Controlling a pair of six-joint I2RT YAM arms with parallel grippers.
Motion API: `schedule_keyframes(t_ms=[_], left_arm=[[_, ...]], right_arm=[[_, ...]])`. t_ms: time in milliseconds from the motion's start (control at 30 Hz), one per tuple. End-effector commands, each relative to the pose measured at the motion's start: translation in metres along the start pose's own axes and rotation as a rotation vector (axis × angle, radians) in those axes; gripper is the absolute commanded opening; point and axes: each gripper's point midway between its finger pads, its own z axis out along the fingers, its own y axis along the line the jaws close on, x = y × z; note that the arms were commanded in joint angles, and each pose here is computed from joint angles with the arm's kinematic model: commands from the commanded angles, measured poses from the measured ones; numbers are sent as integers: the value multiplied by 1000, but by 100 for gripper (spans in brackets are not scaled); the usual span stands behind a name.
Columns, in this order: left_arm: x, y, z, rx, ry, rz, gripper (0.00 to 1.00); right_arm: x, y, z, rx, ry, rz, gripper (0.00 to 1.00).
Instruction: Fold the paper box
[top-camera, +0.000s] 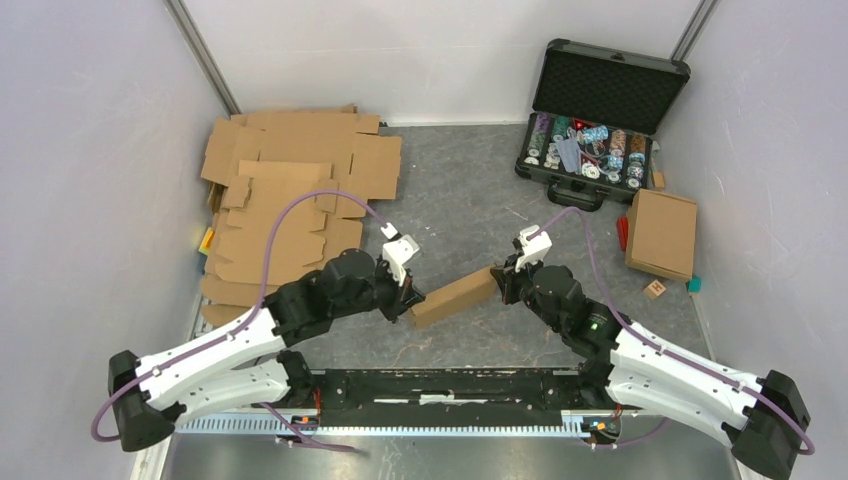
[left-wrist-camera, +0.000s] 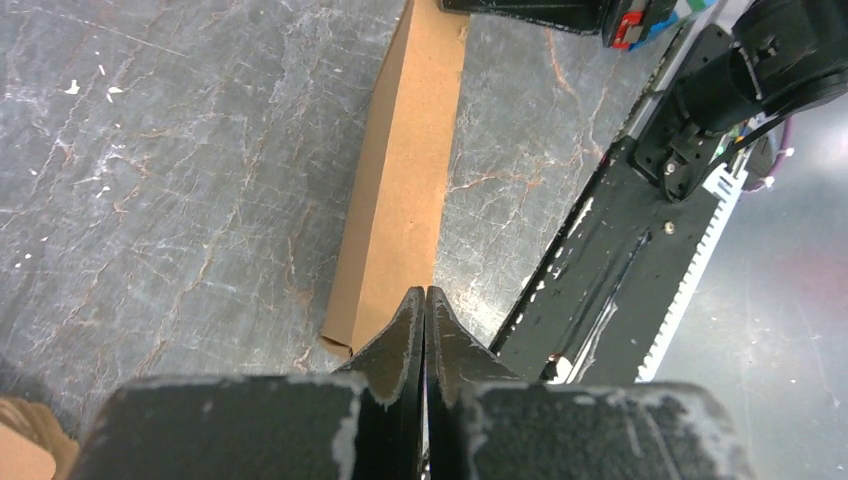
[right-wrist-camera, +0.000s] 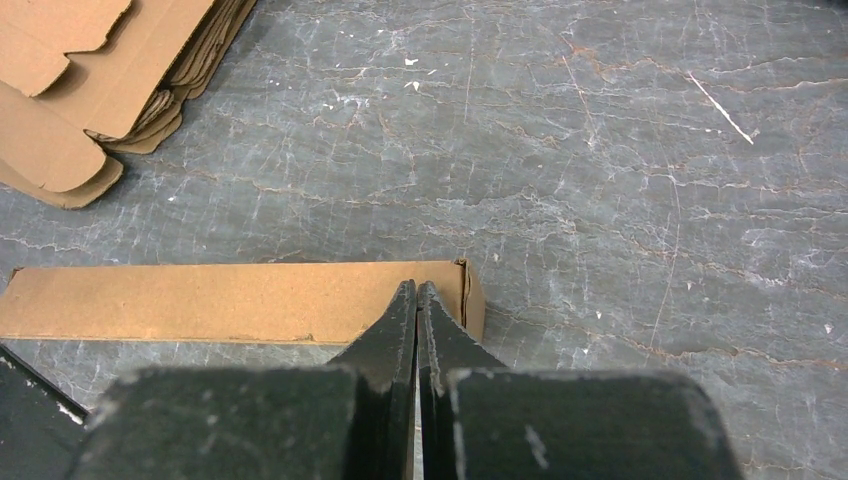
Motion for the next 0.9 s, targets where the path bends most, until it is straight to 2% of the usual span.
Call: schedule_keyframes(t_ms=[0,400,633,767,867], left_arm=[[-1,1,-22,-45,29,-96,2],[53,12,1,-76,151,-145,2],[24,11,-19,-90,97,-115,2],[2,-1,-33,-39,37,-116,2],[1,-4,-36,-22,21,-124,2]], right_arm=[[19,-2,-1,-3,77,-39,0],[22,0,0,-7,91,-43,0],[20,0,0,-8,86,-40,0],[21,0,0,-8,91,-39,0],[22,0,-1,-9,93,-39,0]])
